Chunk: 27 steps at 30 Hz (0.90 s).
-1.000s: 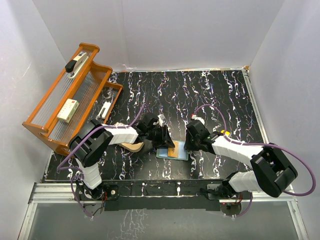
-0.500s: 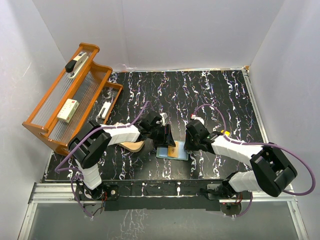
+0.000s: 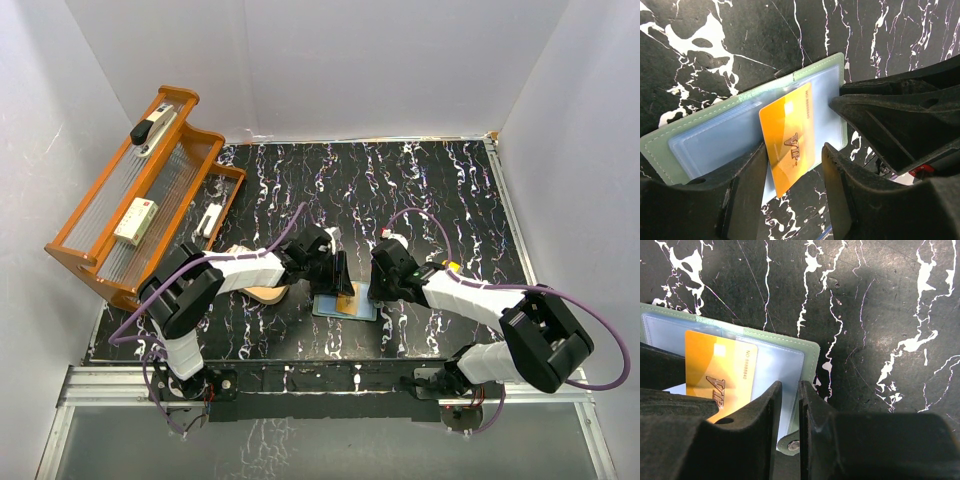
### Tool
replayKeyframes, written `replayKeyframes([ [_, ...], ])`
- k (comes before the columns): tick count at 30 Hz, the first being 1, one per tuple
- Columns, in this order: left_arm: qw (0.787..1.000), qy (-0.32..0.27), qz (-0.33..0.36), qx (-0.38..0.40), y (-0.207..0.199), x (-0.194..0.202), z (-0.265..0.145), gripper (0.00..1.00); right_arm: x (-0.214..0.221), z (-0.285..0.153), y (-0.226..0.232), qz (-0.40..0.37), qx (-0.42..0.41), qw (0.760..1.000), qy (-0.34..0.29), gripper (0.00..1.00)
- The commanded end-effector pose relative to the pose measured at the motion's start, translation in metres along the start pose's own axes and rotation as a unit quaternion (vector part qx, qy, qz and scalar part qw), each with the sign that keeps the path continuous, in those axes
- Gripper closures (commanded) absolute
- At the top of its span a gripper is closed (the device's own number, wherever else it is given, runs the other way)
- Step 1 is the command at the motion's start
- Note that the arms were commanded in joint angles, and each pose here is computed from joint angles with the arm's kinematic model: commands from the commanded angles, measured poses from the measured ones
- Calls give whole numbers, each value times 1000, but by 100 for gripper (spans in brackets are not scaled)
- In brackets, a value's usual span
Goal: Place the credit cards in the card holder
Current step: Insert the credit card into the card holder.
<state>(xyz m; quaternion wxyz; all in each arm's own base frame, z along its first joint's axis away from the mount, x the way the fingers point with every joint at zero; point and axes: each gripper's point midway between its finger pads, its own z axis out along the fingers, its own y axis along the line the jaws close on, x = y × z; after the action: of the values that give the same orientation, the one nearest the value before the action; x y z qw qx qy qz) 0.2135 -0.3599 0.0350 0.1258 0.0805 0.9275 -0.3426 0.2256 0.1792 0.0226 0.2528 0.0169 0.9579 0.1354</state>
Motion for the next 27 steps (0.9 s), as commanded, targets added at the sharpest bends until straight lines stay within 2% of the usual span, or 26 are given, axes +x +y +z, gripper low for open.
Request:
replayKeyframes([
  [1, 1000, -9, 15, -17, -3, -4, -3, 54, 2, 8, -7, -8, 16, 1000, -3, 81],
  [6, 997, -41, 1, -66, 8, -13, -21, 47, -16, -10, 0, -8, 10, 1000, -23, 79],
  [10, 996, -62, 5, -59, 0, -21, -33, 44, -23, -21, 2, -4, 7, 999, -37, 69],
  [16, 998, -52, 2, -37, -6, -17, -29, 42, -21, -22, -2, -8, 11, 999, -42, 62],
  [27, 999, -7, -24, -20, 2, 4, -5, 41, -4, -3, -9, -13, 16, 1000, -19, 67],
])
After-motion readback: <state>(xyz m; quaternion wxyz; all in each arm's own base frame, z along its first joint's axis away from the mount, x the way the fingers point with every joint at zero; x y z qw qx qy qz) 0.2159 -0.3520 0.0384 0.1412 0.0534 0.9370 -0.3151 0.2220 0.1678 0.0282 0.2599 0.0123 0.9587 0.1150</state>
